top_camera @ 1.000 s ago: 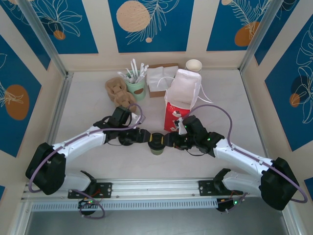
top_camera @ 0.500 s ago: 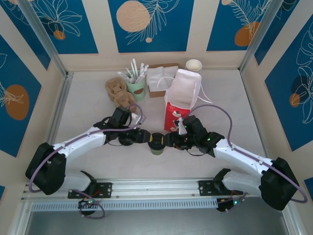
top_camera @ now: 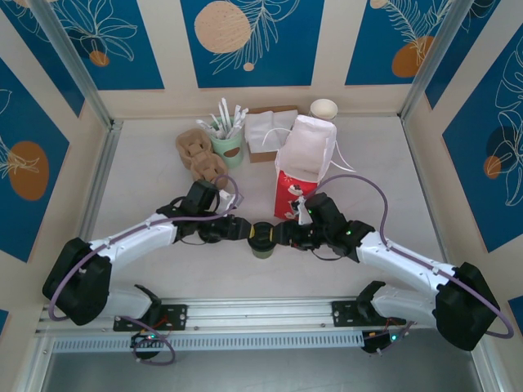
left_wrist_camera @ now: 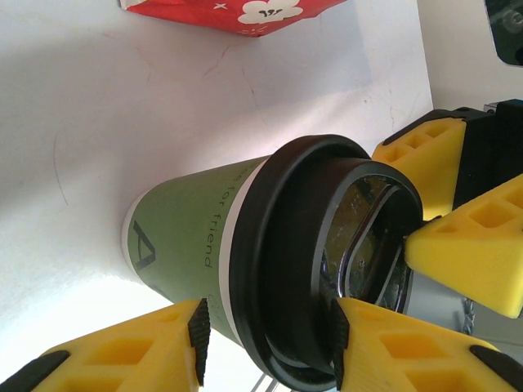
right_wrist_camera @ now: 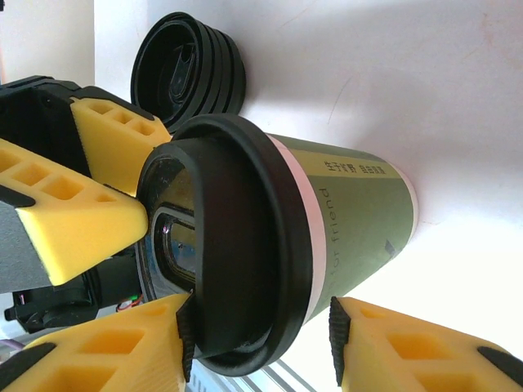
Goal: Pack the takeout coffee
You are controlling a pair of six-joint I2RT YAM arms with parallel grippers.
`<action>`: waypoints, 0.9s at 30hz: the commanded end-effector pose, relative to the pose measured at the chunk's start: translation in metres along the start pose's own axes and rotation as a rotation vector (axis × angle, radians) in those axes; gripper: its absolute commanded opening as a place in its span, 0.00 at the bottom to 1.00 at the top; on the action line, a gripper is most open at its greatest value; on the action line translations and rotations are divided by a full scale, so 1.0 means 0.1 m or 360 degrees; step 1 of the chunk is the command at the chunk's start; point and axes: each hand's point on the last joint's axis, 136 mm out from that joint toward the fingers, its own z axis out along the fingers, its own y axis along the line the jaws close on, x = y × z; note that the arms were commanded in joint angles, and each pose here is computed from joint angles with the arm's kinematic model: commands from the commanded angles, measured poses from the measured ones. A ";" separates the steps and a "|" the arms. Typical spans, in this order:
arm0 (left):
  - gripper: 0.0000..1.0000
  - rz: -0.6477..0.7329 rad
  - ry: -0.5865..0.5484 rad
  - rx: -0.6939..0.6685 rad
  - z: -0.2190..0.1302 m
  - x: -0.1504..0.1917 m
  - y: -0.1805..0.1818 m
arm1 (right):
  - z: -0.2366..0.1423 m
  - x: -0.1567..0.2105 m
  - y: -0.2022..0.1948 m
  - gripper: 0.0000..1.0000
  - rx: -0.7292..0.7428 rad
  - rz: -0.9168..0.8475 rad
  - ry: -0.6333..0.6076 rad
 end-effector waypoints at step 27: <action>0.43 -0.0090 0.0165 -0.0144 0.11 0.37 0.30 | 0.08 0.18 -0.50 0.43 0.0169 0.0154 0.0037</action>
